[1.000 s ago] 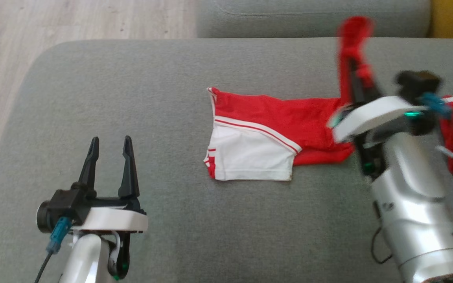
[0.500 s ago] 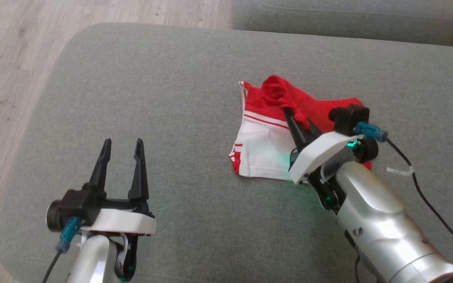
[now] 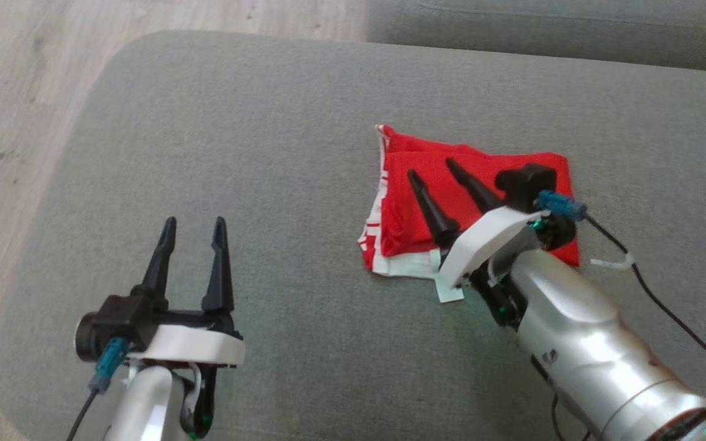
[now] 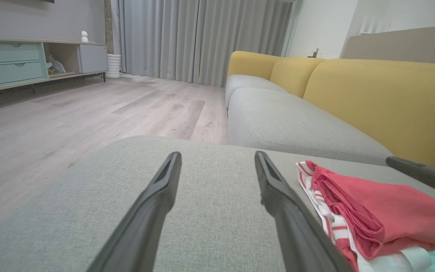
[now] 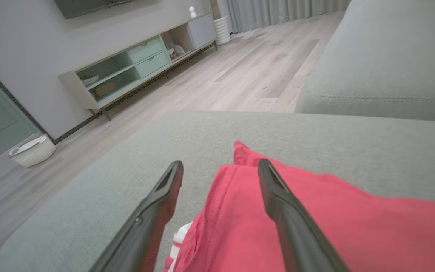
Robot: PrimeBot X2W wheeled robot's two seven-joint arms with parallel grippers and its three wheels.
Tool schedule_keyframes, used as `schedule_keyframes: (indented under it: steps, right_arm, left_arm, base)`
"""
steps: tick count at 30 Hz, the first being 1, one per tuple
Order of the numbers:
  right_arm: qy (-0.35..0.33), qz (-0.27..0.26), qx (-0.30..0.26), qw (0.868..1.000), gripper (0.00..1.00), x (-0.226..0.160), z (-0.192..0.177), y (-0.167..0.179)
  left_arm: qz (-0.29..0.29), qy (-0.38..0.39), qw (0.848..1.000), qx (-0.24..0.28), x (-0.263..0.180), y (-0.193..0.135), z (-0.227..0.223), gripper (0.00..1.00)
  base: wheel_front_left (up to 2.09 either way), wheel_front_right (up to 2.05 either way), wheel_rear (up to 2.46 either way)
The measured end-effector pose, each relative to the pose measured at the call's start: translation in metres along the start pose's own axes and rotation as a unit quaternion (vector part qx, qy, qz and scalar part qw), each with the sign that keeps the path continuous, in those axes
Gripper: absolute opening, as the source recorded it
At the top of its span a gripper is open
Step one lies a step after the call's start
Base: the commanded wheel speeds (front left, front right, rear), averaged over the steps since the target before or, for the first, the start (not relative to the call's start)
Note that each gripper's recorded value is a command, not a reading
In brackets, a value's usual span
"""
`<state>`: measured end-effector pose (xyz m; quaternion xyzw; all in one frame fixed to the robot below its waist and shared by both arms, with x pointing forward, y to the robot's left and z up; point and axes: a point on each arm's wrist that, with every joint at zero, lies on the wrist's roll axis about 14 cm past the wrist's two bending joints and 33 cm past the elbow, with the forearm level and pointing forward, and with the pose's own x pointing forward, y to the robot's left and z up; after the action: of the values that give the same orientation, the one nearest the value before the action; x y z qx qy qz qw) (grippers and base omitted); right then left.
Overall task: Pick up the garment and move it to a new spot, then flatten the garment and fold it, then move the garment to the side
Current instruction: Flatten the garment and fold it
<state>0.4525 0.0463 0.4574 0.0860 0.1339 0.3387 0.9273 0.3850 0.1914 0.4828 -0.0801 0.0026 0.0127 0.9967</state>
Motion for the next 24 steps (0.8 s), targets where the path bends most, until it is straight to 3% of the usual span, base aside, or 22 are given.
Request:
schedule_keyframes:
  steps: [6,11,18,24]
  right_arm:
    - [-0.061,-0.073,-0.025,0.995,1.0,-0.018,0.043,-0.048]
    - [-0.133,-0.156,-0.068,0.976,1.0,-0.059,0.084,-0.094]
    - [-0.129,-0.269,-0.078,0.951,1.0,-0.143,0.046,-0.138]
    - [-0.127,-0.296,-0.071,0.944,1.0,-0.175,0.027,-0.137]
  left_arm:
    - [-0.021,-0.014,1.0,-0.003,0.01,-0.014,0.008,1.0]
    - [-0.044,-0.019,0.999,-0.006,0.017,-0.031,0.01,1.0]
    - [-0.065,-0.013,0.998,-0.009,0.017,-0.048,0.006,1.0]
    - [-0.077,-0.006,0.997,-0.01,0.017,-0.057,0.001,1.0]
  base:
    - [0.0,0.0,0.0]
    - [0.0,0.0,0.0]
    - [0.0,0.0,0.0]
    - [0.0,0.0,0.0]
